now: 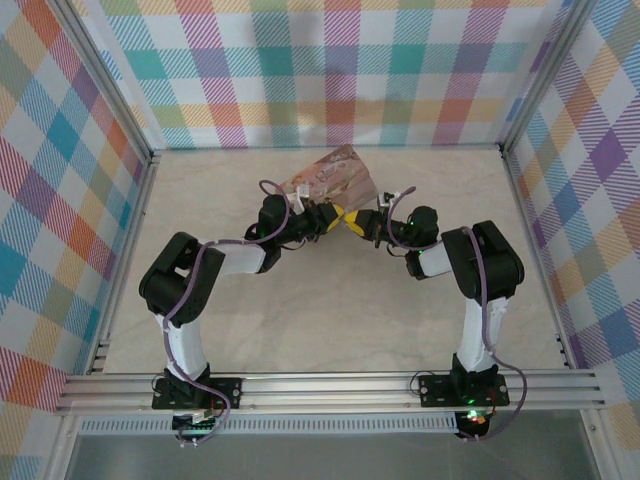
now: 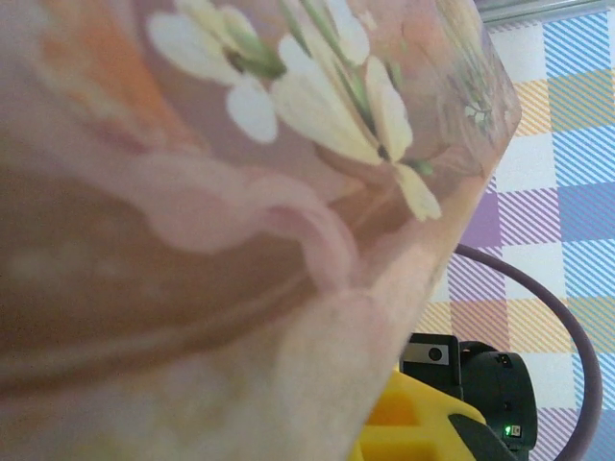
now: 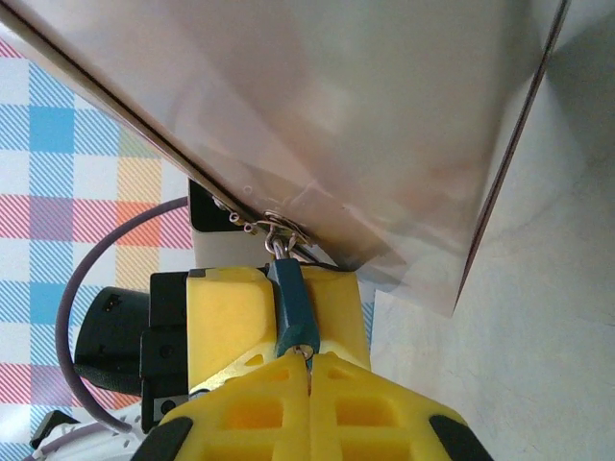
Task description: Unlock a padlock with a key
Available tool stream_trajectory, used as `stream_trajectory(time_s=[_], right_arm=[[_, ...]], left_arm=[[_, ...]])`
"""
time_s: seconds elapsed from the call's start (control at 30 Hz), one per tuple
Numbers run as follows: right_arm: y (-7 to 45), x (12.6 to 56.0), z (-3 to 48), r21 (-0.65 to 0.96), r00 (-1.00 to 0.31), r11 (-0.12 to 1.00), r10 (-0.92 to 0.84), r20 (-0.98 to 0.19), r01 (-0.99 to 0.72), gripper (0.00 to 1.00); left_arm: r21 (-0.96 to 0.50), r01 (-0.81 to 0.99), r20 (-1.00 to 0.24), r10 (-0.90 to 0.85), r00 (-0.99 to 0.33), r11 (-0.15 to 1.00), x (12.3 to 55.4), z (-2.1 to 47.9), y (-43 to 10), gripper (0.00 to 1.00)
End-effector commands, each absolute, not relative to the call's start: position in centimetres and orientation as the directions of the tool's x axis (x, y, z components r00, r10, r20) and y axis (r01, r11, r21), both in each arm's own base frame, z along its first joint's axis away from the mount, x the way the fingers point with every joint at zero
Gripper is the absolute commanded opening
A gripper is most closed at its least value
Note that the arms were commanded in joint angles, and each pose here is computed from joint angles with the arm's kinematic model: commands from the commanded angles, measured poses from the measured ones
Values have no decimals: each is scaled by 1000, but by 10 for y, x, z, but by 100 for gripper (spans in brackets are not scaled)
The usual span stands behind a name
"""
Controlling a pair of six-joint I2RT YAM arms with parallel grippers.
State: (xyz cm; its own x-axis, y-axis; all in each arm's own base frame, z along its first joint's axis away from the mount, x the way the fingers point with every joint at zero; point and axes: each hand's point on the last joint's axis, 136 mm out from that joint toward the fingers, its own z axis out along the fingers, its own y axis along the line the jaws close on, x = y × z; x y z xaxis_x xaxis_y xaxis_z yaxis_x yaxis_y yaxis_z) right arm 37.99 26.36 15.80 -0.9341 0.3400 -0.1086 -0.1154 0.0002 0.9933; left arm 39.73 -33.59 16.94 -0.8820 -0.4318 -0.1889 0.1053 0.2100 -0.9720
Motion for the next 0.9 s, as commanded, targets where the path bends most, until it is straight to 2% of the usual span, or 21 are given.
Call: stream_trajectory(time_s=[0.0,0.1,0.23,0.67,0.87], right_arm=[[275,384,176,975,-918,-11,341,-203,-220,0],[276,388,180,978,-915,-23,359,-187,-208,0],[289,379,194,966,-909,-32,347,-231,-257,0],[286,366,176,972,-907,3,359,-222,-237,0],[275,359,159,977,-900,42,382,-211,-211,10]], left_arm=[[-971,222,-235,-202,-951,84,344,200,-373,0],[-969,224,-239,-176,-955,101,339,195,-377,0],[-965,225,-240,-112,-964,135,326,183,-388,0],[-960,182,-199,-62,-978,210,313,149,-394,0],[-945,160,-197,-107,-975,285,326,136,-380,0]])
